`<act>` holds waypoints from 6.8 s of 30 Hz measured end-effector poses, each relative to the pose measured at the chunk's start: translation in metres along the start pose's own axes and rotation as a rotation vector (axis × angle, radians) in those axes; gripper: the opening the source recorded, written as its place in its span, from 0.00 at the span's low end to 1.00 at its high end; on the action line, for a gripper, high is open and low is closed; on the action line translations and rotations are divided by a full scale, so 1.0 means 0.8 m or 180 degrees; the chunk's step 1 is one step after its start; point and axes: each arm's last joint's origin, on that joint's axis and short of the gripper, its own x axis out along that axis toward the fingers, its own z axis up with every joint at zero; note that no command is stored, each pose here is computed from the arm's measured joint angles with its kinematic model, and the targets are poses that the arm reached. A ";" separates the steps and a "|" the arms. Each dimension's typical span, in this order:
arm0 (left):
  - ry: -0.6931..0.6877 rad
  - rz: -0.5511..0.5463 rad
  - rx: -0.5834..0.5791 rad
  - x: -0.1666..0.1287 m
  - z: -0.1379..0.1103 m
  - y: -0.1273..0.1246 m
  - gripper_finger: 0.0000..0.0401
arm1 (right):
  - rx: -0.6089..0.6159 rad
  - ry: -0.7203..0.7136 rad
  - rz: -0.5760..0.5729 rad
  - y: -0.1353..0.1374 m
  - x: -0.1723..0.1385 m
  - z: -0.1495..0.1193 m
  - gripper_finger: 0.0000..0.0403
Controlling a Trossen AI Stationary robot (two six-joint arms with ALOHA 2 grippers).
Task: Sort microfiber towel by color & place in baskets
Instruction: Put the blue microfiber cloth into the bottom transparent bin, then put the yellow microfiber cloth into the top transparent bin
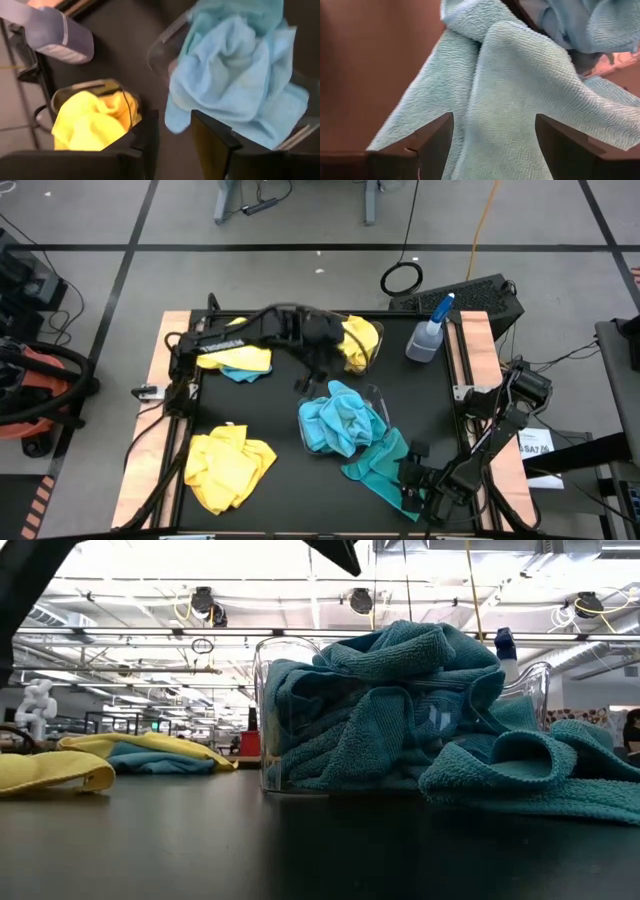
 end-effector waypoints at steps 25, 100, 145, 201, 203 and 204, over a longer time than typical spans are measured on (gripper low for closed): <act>0.0793 -0.0565 -0.0054 0.045 0.013 -0.108 0.75 | 0.0166 0.0082 0.0196 -0.025 0.041 -0.014 0.47; 0.0454 -0.0226 -0.0115 0.129 0.027 -0.196 0.75 | -0.1119 -0.0571 -0.0150 -0.171 0.060 0.184 0.00; 0.1246 0.0022 -0.0054 0.117 0.007 -0.227 0.75 | -0.0724 -0.0890 0.0639 -0.195 -0.017 0.192 0.56; 0.0574 -0.0576 -0.1728 -0.029 -0.174 -0.295 0.75 | -0.0768 -0.1106 0.0990 -0.172 -0.036 0.190 0.53; 0.0625 -0.0725 -0.1800 -0.014 -0.182 -0.308 0.74 | -0.0767 -0.1107 0.0990 -0.172 -0.036 0.190 0.53; 0.0638 -0.0794 -0.1841 -0.008 -0.185 -0.314 0.75 | -0.0767 -0.1107 0.0990 -0.172 -0.036 0.190 0.53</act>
